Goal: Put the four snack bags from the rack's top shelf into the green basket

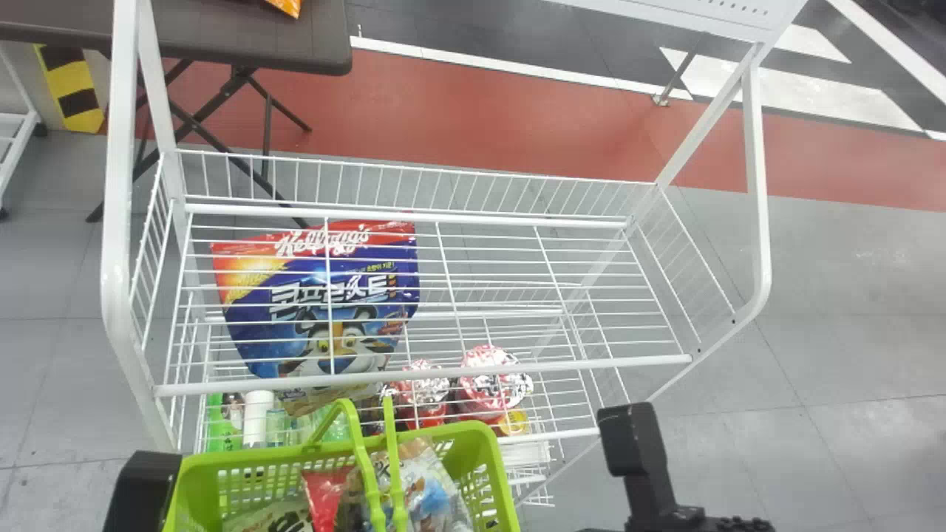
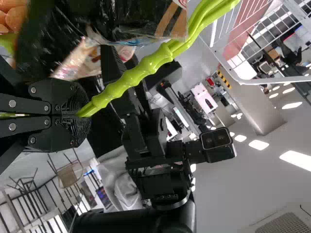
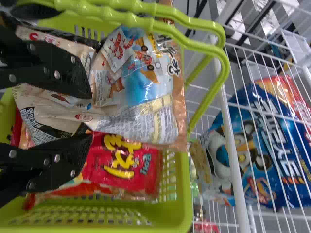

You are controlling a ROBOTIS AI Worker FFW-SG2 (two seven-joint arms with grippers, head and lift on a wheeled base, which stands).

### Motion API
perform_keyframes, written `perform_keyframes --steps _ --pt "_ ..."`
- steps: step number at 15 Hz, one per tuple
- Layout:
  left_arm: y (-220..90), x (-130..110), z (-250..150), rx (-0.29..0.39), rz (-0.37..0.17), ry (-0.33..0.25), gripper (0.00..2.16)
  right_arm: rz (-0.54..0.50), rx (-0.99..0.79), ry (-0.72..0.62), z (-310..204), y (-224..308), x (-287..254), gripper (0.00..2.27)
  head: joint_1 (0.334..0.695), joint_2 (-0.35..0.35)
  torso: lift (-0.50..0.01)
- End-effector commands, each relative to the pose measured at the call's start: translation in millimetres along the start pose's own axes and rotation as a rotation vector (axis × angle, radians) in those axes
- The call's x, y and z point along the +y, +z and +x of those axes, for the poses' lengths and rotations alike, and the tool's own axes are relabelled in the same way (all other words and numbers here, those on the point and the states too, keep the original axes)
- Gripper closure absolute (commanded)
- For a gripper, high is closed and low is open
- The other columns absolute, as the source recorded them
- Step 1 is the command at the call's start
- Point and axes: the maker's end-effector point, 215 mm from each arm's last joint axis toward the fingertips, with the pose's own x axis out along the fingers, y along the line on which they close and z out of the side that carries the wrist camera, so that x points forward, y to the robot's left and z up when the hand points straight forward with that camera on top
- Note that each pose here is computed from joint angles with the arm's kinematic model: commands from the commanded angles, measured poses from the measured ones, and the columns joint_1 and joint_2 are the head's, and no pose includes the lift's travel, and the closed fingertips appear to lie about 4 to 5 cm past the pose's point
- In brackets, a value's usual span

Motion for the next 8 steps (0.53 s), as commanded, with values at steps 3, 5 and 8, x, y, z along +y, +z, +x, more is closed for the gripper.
perform_keyframes --steps 3,5,8 --pt "0 -1 2 0.004 0.002 -0.002 1.55 0.029 -0.021 -0.042 -9 4 -19 0.06 0.695 -0.350 0.000" --pt "1 -4 2 0.002 0.007 -0.003 1.55 0.016 -0.056 -0.047 -10 14 -21 0.06 0.695 -0.350 0.000" --pt "0 -4 1 0.001 0.004 -0.001 1.55 0.004 -0.088 -0.057 -18 25 -21 0.06 0.695 -0.350 0.000"
